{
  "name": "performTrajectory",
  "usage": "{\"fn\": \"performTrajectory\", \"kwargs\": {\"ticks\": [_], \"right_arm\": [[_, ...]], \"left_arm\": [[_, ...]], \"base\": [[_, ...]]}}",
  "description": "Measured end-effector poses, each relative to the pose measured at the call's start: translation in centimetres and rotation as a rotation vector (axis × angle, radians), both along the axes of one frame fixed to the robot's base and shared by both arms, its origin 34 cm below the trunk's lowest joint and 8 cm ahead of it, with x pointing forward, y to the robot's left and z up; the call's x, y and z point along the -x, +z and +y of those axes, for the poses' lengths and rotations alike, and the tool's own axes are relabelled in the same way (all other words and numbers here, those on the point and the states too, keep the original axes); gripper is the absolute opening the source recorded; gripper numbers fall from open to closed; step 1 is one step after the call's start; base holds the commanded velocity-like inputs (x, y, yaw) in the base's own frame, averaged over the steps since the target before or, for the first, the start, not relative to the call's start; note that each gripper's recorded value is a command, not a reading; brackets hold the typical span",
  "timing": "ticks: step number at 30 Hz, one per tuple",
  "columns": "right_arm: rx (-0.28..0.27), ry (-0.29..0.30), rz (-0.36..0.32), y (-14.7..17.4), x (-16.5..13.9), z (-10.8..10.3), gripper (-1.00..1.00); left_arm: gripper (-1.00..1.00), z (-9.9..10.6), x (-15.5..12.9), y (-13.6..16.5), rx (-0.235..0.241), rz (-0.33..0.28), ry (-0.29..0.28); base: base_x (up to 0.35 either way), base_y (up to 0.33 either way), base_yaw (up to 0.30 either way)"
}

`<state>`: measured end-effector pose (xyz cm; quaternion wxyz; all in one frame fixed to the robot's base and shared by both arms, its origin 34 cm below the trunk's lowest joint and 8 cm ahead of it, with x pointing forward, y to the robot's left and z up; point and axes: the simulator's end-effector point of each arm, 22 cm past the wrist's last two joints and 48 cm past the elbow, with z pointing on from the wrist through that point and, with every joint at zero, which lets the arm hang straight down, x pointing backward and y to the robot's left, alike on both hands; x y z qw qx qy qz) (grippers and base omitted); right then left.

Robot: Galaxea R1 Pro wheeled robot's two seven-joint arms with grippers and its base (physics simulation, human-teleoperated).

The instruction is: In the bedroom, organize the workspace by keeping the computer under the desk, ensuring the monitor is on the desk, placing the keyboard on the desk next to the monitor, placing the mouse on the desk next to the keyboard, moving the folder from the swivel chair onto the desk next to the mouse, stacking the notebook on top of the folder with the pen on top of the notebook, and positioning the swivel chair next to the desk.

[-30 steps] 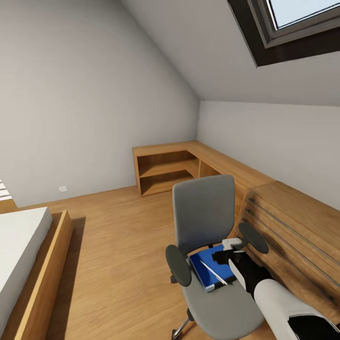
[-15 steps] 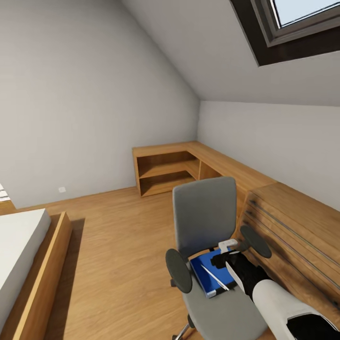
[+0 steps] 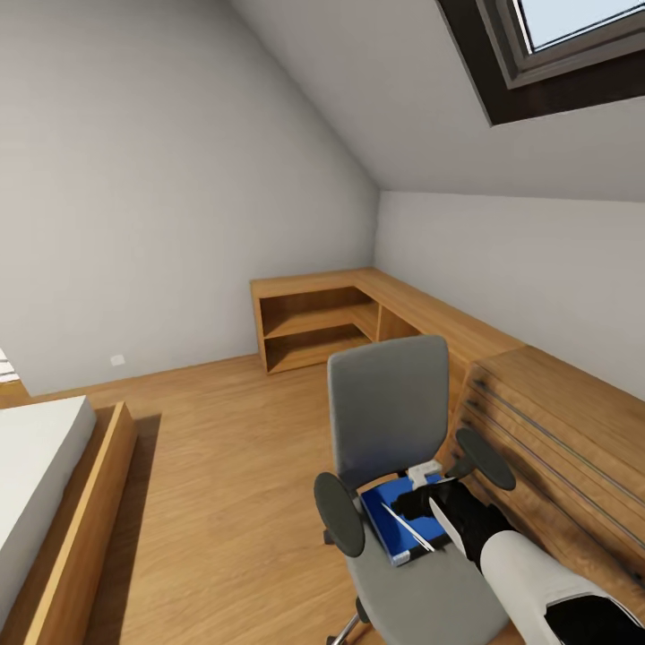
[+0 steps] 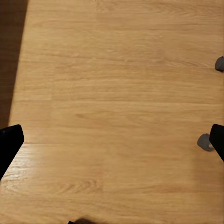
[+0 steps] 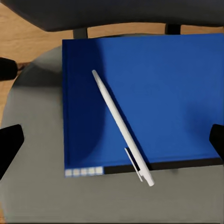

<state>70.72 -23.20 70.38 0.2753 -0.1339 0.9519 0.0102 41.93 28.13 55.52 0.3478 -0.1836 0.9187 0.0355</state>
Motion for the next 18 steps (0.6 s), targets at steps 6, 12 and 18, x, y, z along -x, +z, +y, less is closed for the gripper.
{"fn": "performTrajectory", "kwargs": {"ticks": [6,12,18], "right_arm": [[0.001,0.003,0.008,-0.05,0.13,-0.01,1.0],[0.002,0.003,0.01,-0.08,0.17,-0.1,1.0],[0.005,0.001,0.013,-0.17,0.25,-0.34,1.0]], "left_arm": [[1.0,0.0,0.0,0.01,0.0,0.0,0.0],[1.0,0.0,0.0,0.01,0.0,0.0,0.0],[1.0,-0.08,-0.02,0.01,0.0,0.0,-0.003]], "base": [[0.046,0.0,0.0],[0.134,0.0,0.0],[0.023,0.0,0.0]]}}
